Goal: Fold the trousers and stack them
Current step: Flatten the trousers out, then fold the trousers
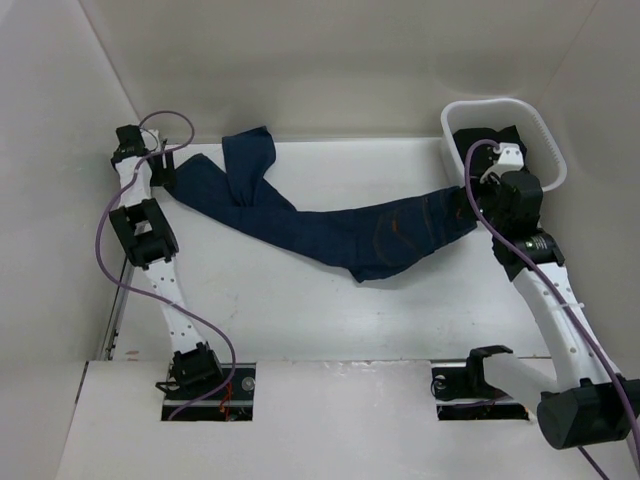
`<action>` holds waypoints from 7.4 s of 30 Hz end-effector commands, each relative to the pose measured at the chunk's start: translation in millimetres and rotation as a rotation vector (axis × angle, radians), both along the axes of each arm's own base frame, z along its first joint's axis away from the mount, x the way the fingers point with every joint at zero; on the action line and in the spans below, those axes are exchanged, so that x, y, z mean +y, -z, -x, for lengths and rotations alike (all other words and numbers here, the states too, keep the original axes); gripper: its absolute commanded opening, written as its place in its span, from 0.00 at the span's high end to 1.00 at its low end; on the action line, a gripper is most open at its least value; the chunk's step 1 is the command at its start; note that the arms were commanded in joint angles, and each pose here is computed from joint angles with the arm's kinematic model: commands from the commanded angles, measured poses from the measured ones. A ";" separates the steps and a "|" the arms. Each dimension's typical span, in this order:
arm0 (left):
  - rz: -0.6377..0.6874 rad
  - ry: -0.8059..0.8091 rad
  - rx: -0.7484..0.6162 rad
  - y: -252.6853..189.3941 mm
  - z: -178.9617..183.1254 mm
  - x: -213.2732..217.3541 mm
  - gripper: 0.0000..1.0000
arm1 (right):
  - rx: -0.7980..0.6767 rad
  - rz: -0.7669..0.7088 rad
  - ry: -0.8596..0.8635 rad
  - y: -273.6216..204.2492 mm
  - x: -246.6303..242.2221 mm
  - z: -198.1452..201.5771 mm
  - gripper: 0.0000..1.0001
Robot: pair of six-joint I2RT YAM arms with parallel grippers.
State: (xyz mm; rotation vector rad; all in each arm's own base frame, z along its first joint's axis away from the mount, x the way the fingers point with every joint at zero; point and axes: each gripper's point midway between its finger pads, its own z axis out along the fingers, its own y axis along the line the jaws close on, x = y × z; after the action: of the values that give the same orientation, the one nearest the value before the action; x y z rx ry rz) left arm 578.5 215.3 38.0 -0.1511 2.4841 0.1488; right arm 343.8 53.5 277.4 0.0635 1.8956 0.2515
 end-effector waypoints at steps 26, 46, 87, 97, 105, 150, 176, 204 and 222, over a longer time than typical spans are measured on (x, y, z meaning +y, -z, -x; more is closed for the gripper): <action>0.187 0.022 -0.087 19.0 -15.1 -46.6 1.00 | -0.128 0.070 -0.124 -80.7 43.0 -21.6 0.95; -0.309 -0.018 -0.217 -199.3 83.6 47.5 1.00 | -0.451 0.127 0.001 -216.6 -15.9 -50.7 0.97; -0.404 0.042 0.292 -43.3 377.7 51.7 1.00 | -0.138 -0.093 0.866 -17.6 -144.4 219.9 0.42; -0.412 0.050 0.300 -34.6 378.4 56.1 0.99 | 0.041 -0.309 0.212 15.0 -7.5 66.0 0.61; -0.422 0.045 0.281 -34.9 377.2 56.9 0.99 | 0.515 0.015 -0.008 130.6 66.3 28.3 0.72; -0.418 -0.021 0.031 -145.4 349.0 61.3 0.37 | 0.670 0.033 0.360 218.1 44.7 -9.2 0.70; 0.117 0.144 -0.240 -40.8 -65.1 -182.9 0.37 | 0.465 0.147 0.279 124.3 32.5 -17.9 0.61; -0.228 0.125 -0.160 -134.6 16.7 -69.4 1.00 | 0.627 0.070 0.351 156.4 0.1 -6.9 0.38; -0.488 0.479 0.395 -71.9 212.6 -99.2 0.99 | 0.594 0.057 0.276 182.8 38.8 -51.5 0.35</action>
State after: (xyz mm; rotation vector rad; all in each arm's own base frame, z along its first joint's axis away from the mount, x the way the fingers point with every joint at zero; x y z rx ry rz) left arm 381.9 109.3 99.7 0.7520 2.6776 0.5819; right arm 371.4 88.5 78.1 0.3566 2.5420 -0.0887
